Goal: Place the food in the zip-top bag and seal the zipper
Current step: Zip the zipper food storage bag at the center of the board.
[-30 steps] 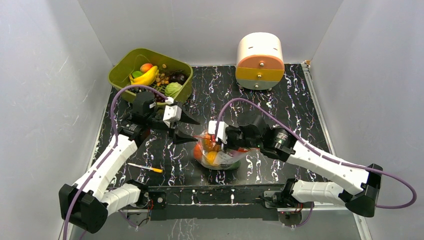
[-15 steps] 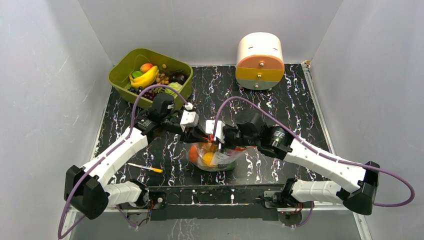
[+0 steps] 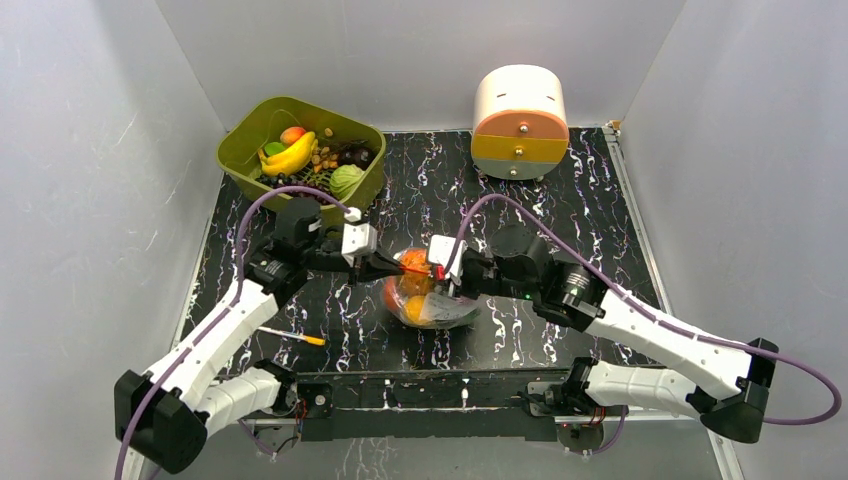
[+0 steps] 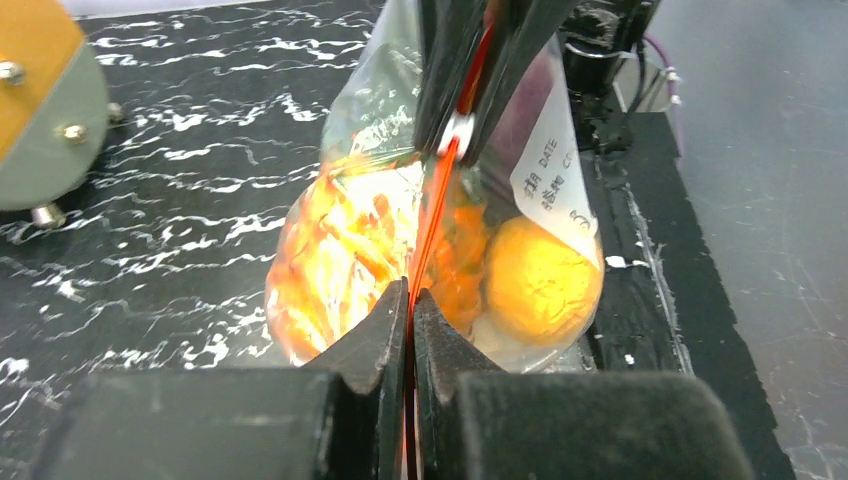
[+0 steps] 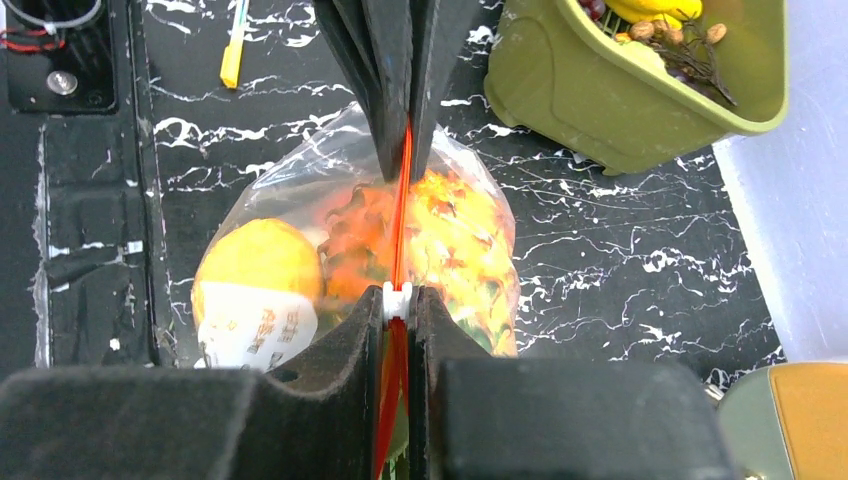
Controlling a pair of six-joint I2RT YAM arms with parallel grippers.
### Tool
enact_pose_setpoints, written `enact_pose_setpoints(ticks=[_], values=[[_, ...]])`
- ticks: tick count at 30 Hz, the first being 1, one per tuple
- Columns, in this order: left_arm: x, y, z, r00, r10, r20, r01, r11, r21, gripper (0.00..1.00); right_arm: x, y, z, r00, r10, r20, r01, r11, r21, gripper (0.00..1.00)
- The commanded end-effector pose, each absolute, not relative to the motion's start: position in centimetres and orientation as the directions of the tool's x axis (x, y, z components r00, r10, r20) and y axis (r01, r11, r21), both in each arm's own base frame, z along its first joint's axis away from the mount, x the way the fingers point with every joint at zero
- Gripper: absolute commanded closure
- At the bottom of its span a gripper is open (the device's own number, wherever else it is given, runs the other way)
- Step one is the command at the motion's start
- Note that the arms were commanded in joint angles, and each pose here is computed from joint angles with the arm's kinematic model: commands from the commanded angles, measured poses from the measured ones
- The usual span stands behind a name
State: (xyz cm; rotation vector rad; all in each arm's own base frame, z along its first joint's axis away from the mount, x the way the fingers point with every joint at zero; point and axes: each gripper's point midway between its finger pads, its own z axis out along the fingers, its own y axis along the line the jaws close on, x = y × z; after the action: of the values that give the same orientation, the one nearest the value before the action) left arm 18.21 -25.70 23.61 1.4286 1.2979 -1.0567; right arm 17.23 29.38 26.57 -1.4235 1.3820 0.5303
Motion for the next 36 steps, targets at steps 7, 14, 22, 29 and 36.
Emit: enact_pose_setpoints(ticks=[7, 14, 22, 29, 36], values=[[22.4, -21.8, 24.1, 0.014, 0.200, -0.980, 0.969, 0.238, 0.062, 1.00, 18.2, 24.5, 27.0, 0.111, -0.489, -0.865, -0.859, 0.391, -0.331, 1.00], [21.9, -21.7, 23.9, -0.001, 0.208, -0.978, 0.977, 0.210, 0.044, 1.00, 18.0, 25.2, 27.4, 0.136, -0.472, -0.871, -0.877, 0.352, -0.327, 1.00], [23.2, -20.2, 24.1, -0.011, 0.242, -0.970, 0.944, 0.321, 0.069, 1.00, 18.4, 24.4, 27.8, 0.138, -0.478, -0.867, -0.862, 0.373, -0.342, 1.00], [20.1, -22.5, 26.5, 0.128, 0.126, -0.984, 0.988, 0.073, 0.138, 0.53, 17.3, 27.6, 27.1, 0.199, -0.442, -0.875, -0.922, 0.218, -0.320, 1.00], [18.0, -25.8, 26.7, 0.161, 0.129, -0.978, 0.983, -0.111, 0.148, 0.41, 18.1, 30.1, 28.5, 0.264, -0.421, -0.868, -0.923, 0.150, -0.353, 1.00]])
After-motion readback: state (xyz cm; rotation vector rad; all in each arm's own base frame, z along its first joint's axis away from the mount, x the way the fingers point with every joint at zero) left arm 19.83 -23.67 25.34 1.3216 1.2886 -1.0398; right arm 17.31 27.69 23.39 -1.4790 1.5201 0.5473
